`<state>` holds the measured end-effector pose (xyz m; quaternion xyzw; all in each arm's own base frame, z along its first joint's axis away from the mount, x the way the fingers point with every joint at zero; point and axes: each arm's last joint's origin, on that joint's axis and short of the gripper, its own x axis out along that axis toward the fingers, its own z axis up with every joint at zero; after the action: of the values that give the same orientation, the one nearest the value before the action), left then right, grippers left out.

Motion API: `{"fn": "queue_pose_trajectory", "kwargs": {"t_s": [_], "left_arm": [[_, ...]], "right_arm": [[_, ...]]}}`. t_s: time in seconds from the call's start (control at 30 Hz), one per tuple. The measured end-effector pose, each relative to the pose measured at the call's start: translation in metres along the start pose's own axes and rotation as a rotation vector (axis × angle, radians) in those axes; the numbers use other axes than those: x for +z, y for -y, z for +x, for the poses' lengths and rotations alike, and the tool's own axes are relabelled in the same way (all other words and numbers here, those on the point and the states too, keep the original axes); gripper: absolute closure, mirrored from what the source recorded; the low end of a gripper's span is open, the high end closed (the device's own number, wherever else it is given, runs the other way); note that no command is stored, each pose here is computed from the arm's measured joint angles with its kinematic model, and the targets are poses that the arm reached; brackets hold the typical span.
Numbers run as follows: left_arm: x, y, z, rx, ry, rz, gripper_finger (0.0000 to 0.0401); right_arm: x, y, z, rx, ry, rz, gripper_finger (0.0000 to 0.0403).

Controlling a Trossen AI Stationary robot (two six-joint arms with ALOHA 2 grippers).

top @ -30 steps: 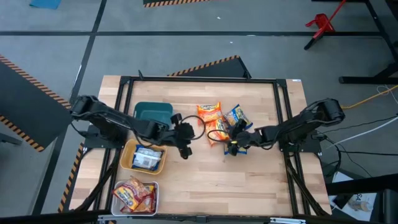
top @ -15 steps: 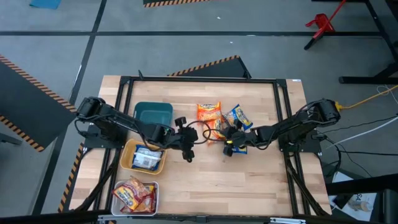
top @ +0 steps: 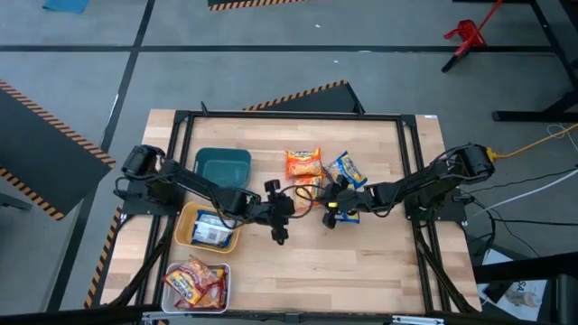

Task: Sort Maruchan noodles
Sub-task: Put the bottom orange noodle pack into the blue bin

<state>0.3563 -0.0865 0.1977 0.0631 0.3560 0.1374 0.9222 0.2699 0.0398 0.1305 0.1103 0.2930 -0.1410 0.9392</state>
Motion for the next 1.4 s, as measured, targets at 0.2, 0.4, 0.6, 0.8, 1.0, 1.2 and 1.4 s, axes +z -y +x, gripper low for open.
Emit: {"fn": "queue_pose_trajectory", "kwargs": {"t_s": [0.2, 0.4, 0.6, 0.8, 1.0, 1.2, 1.4], "left_arm": [[-0.006, 0.012, 0.021, -0.014, 0.023, 0.014, 0.0224], [-0.004, 0.011, 0.029, -0.030, 0.061, -0.010, 0.0197], [-0.003, 0.002, 0.034, -0.021, 0.055, -0.025, 0.0162], [-0.002, -0.012, 0.040, 0.043, 0.044, -0.147, 0.0140], [-0.001, -0.021, 0.044, 0.074, 0.045, -0.285, 0.0143], [-0.005, -0.030, 0.050, 0.095, 0.025, -0.461, 0.0143], [-0.013, -0.029, 0.061, 0.068, -0.019, -0.563, 0.0144]], "right_arm": [[0.001, -0.001, 0.000, 0.020, 0.001, 0.004, 0.0374], [-0.002, -0.001, 0.000, 0.035, -0.034, -0.006, 0.0297], [-0.002, 0.001, 0.000, -0.022, -0.010, 0.000, 0.0196], [-0.004, 0.006, -0.001, -0.163, 0.013, 0.058, 0.0164], [-0.006, 0.009, -0.001, -0.203, 0.007, 0.061, 0.0189], [-0.006, 0.006, 0.003, -0.149, 0.004, 0.073, 0.0208], [-0.013, 0.001, 0.016, -0.056, -0.003, 0.090, 0.0217]]}}
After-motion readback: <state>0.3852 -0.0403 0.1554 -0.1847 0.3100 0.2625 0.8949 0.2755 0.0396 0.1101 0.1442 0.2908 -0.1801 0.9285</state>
